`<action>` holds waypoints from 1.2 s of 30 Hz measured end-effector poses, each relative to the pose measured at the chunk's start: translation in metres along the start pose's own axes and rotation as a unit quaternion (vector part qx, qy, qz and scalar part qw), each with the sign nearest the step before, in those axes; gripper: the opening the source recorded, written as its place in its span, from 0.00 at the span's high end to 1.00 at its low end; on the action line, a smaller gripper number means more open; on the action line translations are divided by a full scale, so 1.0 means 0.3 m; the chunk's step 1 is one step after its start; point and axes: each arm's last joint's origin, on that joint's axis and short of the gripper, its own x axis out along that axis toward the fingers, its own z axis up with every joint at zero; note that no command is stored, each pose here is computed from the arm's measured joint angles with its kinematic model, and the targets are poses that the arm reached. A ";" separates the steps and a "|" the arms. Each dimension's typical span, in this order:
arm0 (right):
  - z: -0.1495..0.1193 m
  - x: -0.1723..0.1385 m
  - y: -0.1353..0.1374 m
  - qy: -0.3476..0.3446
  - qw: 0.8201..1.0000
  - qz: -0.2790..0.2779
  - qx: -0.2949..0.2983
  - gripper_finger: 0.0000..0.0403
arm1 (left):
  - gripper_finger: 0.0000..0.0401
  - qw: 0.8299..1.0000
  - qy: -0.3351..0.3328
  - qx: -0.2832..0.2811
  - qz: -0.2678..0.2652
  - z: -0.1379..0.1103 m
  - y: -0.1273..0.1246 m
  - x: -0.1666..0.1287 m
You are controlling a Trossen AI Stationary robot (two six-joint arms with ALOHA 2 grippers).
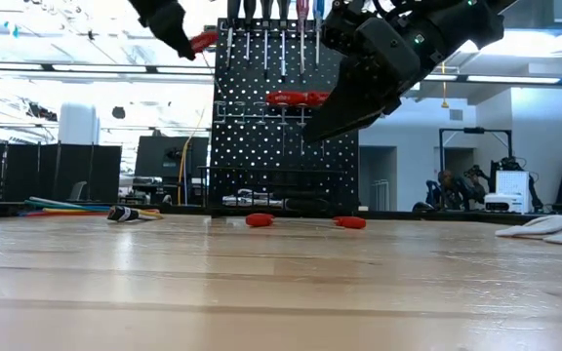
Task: Hang tools onto peg board
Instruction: Hang the red allen wrench on the pegboard
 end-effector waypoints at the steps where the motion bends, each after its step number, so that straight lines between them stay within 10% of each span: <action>1: -0.001 -0.001 0.003 0.001 1.000 0.001 -0.001 0.59 | 0.89 1.000 0.017 0.003 -0.003 0.014 -0.001 0.010; 36: -0.002 -0.006 0.025 -0.003 1.000 0.013 -0.006 0.59 | 0.89 0.982 0.143 -0.044 -0.115 0.113 0.159 0.155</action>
